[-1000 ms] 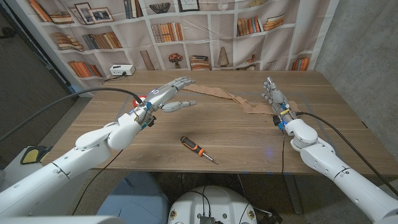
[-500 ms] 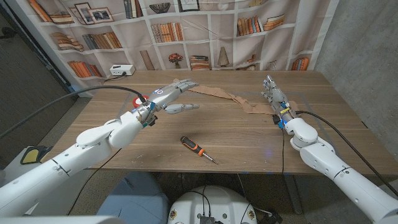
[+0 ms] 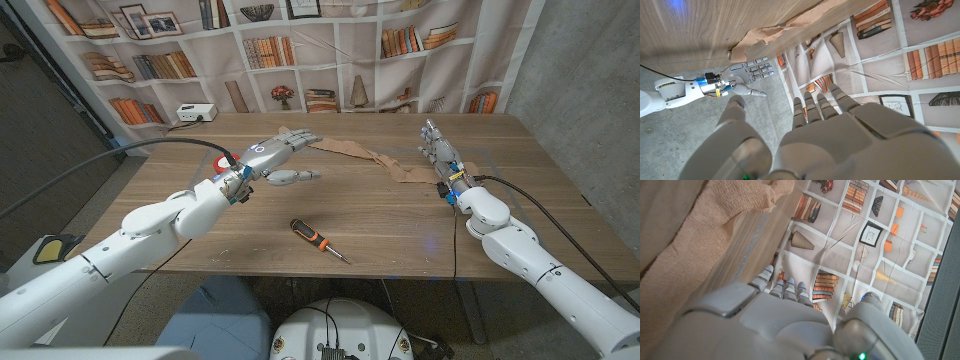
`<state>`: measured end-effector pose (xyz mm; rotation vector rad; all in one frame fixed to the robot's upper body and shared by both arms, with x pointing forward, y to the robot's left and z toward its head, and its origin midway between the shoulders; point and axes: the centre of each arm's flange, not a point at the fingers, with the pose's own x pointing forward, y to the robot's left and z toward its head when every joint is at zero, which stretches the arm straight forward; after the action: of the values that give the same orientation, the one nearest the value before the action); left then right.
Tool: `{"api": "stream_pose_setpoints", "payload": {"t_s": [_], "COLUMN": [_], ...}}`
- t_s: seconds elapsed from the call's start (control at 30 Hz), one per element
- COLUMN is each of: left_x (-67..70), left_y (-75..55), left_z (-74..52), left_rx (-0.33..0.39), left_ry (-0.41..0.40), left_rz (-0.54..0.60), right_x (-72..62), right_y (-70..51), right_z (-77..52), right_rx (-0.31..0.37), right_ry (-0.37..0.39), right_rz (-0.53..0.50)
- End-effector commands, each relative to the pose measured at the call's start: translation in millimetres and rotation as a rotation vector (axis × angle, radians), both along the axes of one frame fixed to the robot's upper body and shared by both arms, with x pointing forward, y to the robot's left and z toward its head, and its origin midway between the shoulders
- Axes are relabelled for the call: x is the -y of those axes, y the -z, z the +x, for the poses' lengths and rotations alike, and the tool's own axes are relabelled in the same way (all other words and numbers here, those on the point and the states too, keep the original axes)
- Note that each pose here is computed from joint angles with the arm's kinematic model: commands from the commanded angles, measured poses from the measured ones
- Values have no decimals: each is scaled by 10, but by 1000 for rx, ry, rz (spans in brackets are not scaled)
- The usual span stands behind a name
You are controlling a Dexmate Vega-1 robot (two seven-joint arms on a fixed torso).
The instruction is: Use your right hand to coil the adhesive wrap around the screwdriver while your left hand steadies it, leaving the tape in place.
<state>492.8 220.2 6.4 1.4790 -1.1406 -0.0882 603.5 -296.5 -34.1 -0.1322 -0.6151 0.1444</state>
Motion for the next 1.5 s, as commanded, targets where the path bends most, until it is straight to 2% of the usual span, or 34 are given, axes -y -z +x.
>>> {"api": "stream_pose_setpoints", "payload": {"t_s": [0.03,0.43,0.83,1.5], "left_x": [62,67,79,159], "left_y": [-26,-49,-42,-126], "left_z": [-5,4,-82,-142], "left_rx": [12,11,16,49], "left_ry": [-5,-23,-44,-85], "left_rz": [60,100,190,317], "right_x": [-24,-12,8,65], "right_y": [6,18,30,62], "right_z": [-20,-62,-79,-32], "right_rx": [2,10,2,-15], "right_ry": [3,-6,1,0], "right_rz": [-1,1,-4,-10]}}
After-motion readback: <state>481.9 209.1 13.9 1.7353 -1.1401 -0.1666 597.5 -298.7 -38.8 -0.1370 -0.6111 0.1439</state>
